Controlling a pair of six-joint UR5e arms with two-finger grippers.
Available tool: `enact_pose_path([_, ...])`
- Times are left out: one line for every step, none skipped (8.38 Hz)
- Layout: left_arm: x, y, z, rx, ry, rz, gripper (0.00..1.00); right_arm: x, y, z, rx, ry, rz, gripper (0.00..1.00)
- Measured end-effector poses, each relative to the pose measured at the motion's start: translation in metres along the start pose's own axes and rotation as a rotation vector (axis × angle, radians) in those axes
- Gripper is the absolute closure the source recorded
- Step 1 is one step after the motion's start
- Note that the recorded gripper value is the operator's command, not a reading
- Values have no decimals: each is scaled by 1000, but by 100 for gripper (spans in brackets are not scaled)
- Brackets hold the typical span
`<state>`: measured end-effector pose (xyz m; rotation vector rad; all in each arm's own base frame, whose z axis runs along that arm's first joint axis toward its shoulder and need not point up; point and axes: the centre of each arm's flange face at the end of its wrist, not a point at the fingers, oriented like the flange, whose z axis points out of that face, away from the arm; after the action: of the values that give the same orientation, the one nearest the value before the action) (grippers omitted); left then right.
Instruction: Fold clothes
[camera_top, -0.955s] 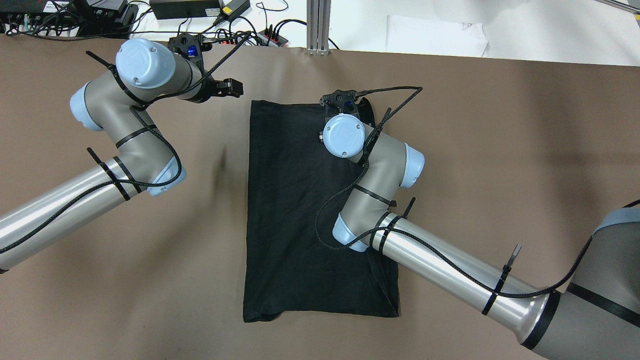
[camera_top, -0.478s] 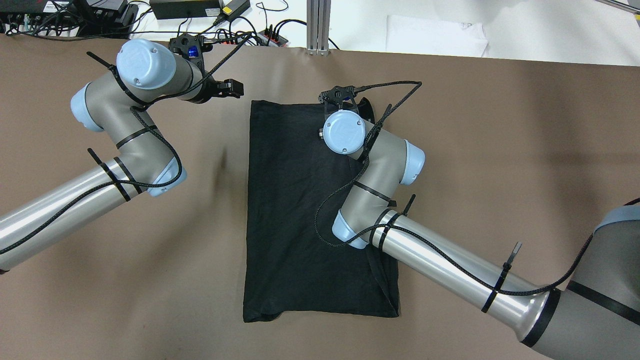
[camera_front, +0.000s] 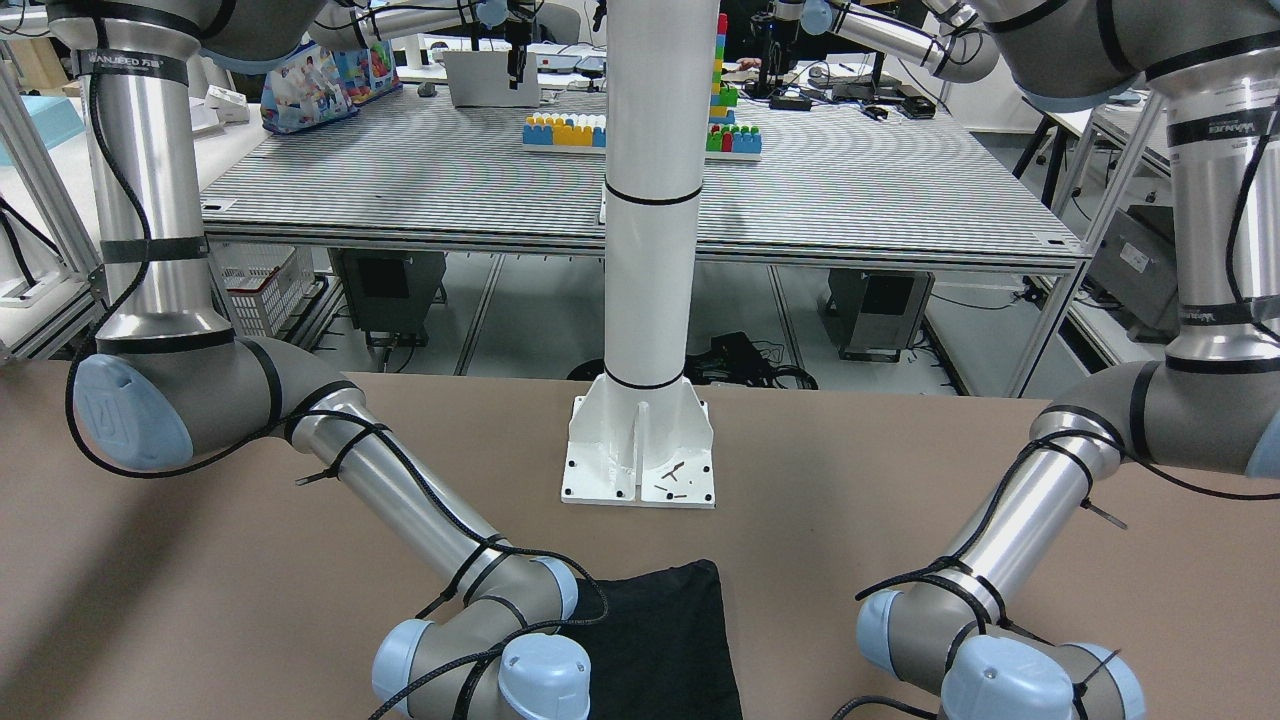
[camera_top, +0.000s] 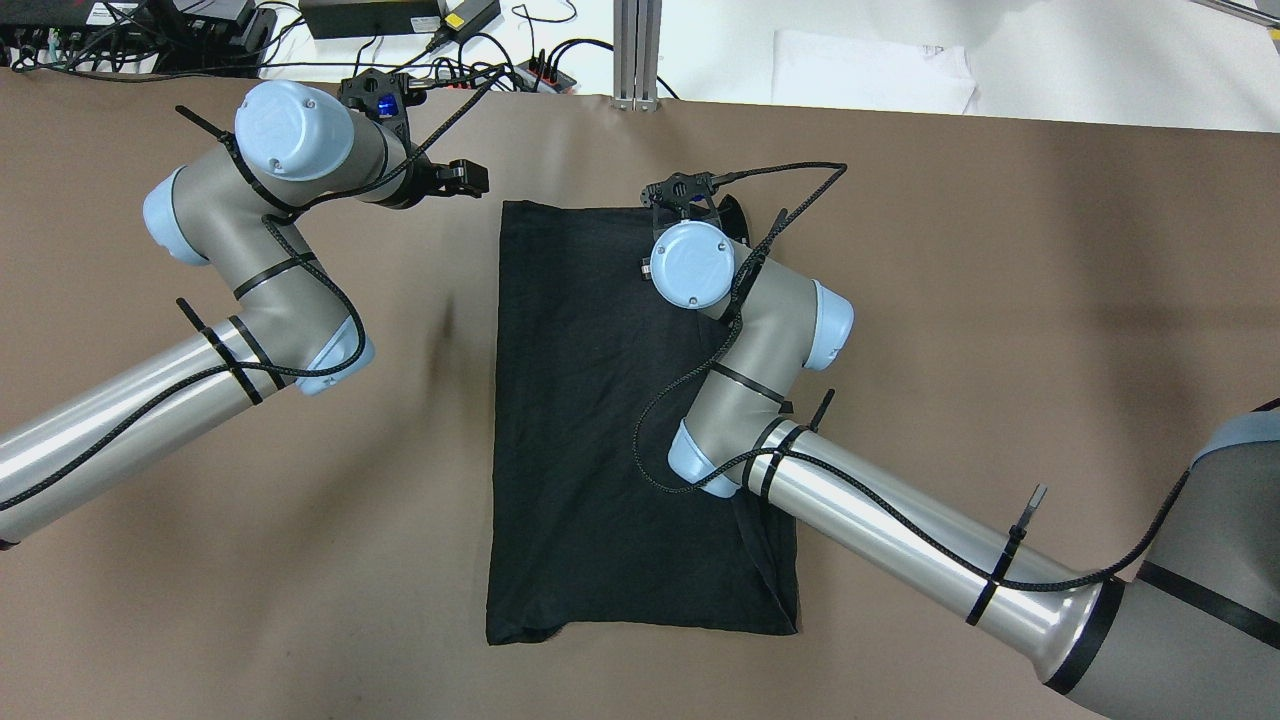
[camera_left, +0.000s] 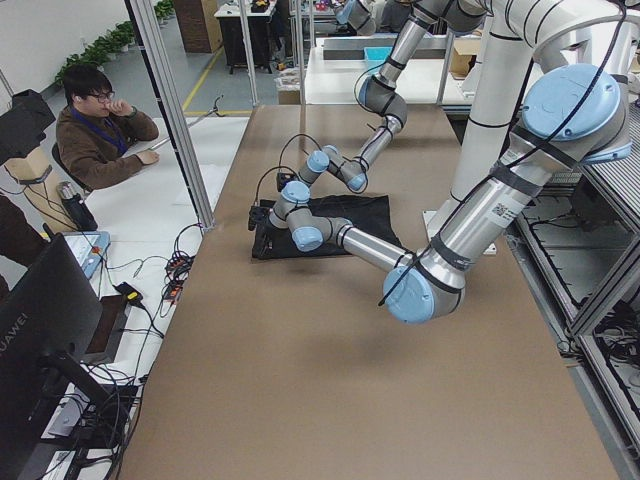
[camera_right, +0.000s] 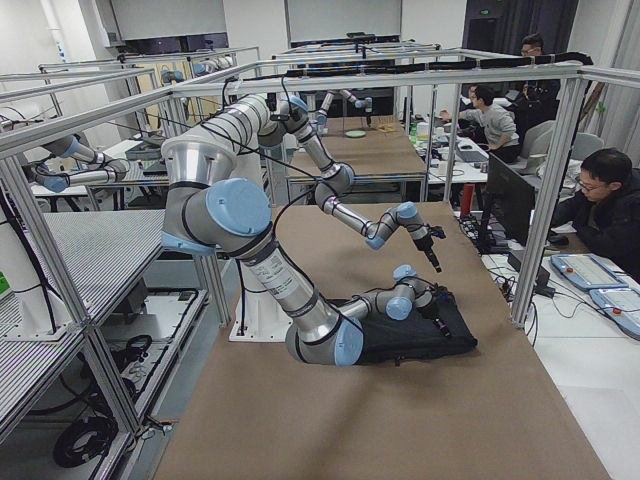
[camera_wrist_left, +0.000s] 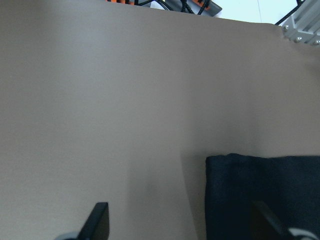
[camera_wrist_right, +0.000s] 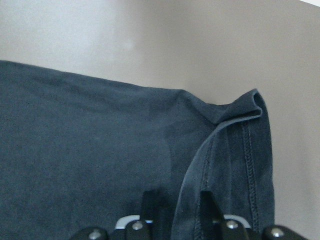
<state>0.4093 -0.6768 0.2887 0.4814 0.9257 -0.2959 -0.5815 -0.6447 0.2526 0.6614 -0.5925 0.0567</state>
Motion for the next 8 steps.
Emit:
enact_pose_path([0,0,0,-1,0,-3,0,2,1,2,-2,3,-1,78])
enact_pose_path([0,1,1,-1,0,-4,0,5,3,4,-4,7,-1,100])
enact_pose_path([0,1,1,-1,0,-5,0,8,6,6,-7,11,-2,100])
enact_pose_path([0,1,1,-1,0,-5,0,11,5,7,-7,13,-1,100])
enact_pose_path([0,1,1,-1,0,-6,0,13,3,6,-4,13,1,100])
enact_pose_path([0,1,1,-1,0,-6,0,16,-3,3,2,9,-1,100])
enact_pose_path([0,1,1,-1,-1,-7,0,20,-8,0,7,5,-14,100])
enact_pose_path([1,1,1,-1,0,-6,0,28,-10,0,7,5,-26,100])
